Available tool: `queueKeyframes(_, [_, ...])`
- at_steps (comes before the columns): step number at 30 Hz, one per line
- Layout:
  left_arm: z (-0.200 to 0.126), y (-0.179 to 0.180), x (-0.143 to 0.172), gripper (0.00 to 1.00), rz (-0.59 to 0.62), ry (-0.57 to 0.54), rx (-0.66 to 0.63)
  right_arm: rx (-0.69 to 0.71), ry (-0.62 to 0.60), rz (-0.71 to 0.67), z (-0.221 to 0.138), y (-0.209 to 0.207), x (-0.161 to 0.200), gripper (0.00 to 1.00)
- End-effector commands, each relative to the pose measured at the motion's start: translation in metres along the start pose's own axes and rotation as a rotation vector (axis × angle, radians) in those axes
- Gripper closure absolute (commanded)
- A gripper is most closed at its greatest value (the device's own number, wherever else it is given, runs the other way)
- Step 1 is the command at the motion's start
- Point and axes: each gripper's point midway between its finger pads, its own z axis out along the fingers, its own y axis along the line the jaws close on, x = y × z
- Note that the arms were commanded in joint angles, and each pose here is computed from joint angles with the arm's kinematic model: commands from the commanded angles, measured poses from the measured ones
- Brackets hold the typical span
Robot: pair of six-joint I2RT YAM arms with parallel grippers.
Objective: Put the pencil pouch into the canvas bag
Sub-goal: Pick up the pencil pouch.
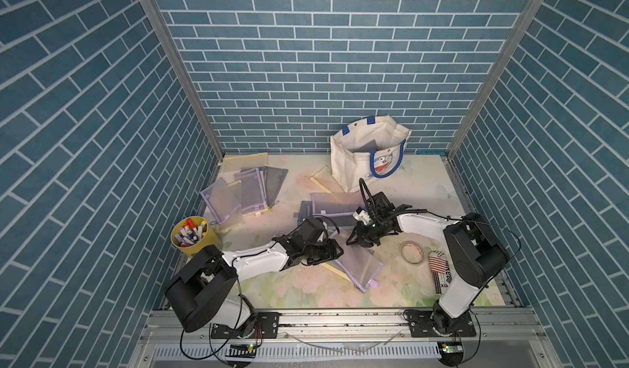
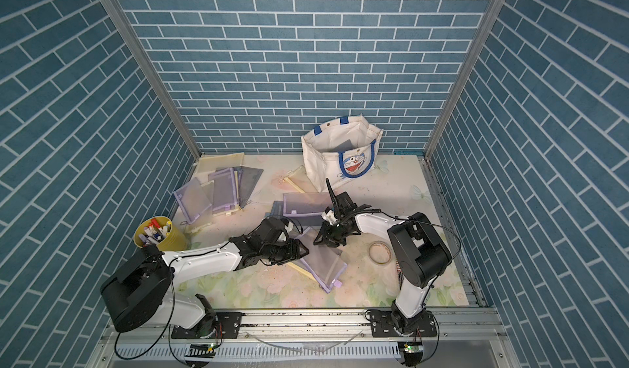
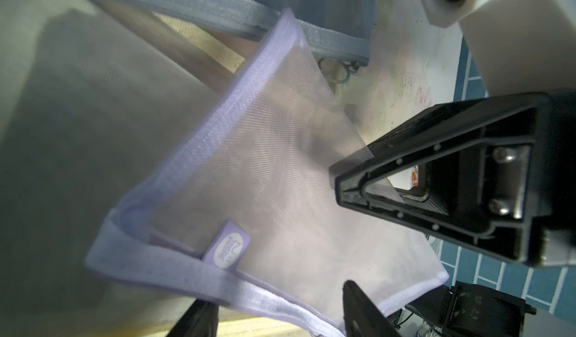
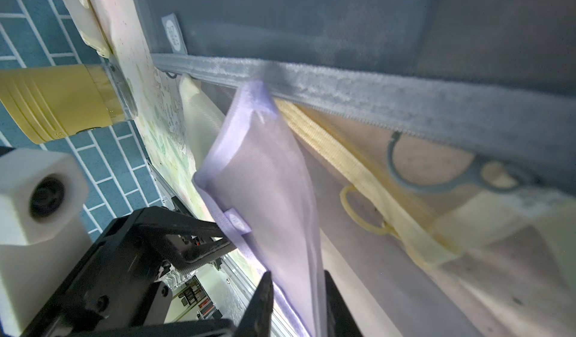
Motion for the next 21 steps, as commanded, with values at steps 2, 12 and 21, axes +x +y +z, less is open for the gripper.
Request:
queueKeyframes(2, [-0.004, -0.009, -0.013, 0.41, -0.007, -0.07, 0.054, -0.056, -0.01, -0.034, -0.008, 0.015, 0.007, 0.74])
queueKeyframes(12, [-0.021, -0.015, -0.023, 0.48, 0.024, -0.136, 0.052, -0.001, -0.043, -0.094, -0.038, 0.028, 0.016, 1.0])
queueKeyframes(21, [-0.067, -0.017, -0.037, 0.33, 0.158, -0.245, -0.069, -0.077, -0.257, -0.246, -0.098, 0.093, -0.003, 1.0])
